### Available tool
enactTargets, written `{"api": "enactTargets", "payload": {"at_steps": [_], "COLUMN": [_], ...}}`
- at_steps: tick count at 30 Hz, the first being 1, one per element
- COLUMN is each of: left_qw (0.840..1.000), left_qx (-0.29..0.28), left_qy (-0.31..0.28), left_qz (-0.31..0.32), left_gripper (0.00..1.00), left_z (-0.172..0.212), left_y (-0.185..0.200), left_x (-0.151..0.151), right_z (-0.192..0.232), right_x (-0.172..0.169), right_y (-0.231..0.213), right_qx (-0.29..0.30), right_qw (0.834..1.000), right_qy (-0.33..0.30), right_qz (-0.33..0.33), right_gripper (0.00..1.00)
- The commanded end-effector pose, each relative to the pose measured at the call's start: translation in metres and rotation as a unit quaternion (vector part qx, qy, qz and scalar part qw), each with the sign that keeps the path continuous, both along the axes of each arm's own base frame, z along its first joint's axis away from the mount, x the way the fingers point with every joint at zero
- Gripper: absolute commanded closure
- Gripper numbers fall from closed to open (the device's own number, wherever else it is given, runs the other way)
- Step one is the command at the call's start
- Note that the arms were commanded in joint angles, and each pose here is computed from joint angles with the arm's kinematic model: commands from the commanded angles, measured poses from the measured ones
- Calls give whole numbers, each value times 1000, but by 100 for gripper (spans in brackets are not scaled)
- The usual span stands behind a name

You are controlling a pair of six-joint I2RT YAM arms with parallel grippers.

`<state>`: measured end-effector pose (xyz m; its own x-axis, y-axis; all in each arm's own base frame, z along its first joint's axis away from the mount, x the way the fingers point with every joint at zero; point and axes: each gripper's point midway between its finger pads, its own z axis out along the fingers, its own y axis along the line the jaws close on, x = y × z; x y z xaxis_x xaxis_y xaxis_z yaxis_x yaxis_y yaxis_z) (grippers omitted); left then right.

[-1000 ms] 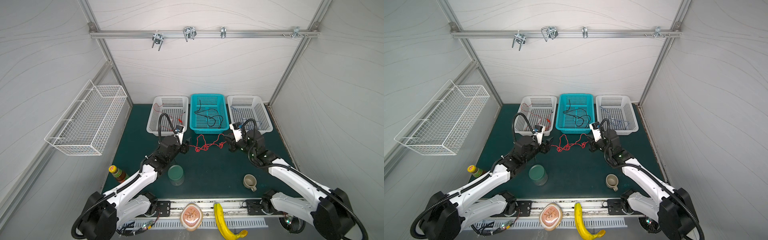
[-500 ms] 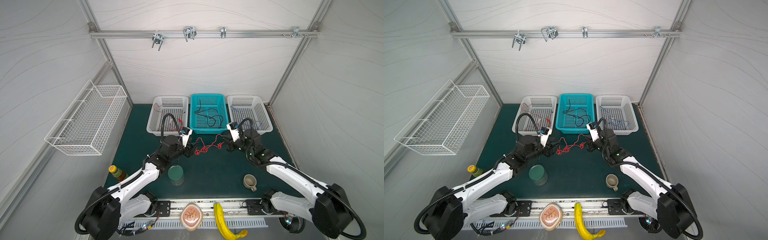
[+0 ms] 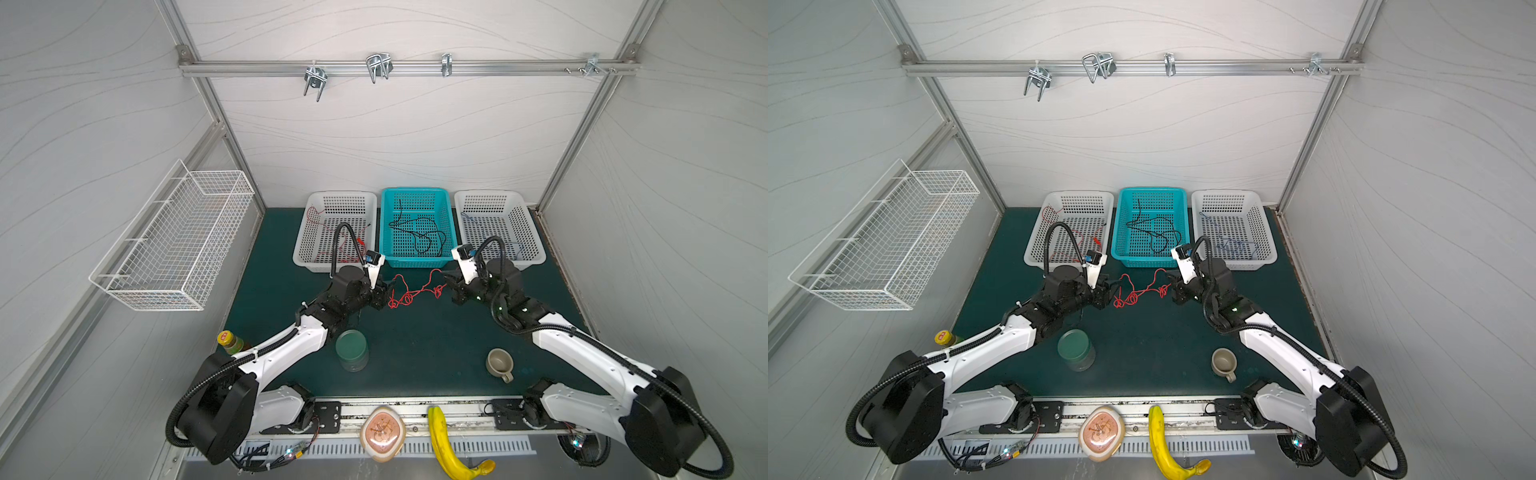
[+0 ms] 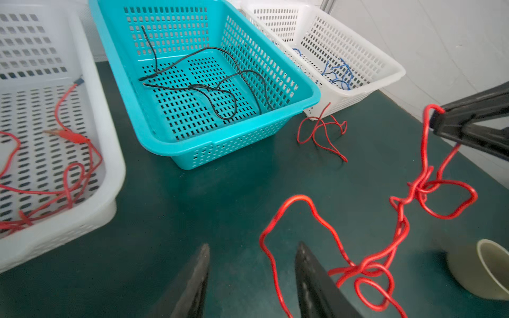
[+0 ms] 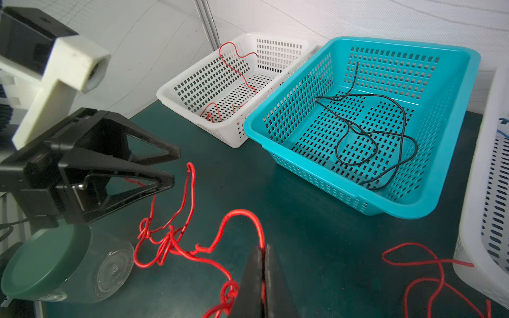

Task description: Untangle the cables

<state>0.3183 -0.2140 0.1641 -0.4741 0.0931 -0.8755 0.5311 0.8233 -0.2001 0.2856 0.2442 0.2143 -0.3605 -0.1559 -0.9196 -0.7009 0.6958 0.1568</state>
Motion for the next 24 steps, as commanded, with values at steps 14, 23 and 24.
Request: {"api": "enactTargets", "payload": {"at_steps": [14, 23, 24], "left_qw": [993, 992, 992], "left_qx": [-31, -17, -7], "left_qy": [-115, -89, -87], "left_qz": [8, -88, -93], "left_gripper": [11, 17, 17], "left_z": [98, 81, 78], "left_y": [13, -49, -56], "left_x": [-9, -20, -20], "right_z": [-10, 13, 15], "right_x": [29, 18, 16], "right_y": [4, 26, 28], "right_qx": [-51, -3, 2], "right_qw": [998, 1000, 1000], "right_qy": [10, -6, -8], "right_qz": [-43, 10, 16], "right_gripper": [100, 100, 100]}}
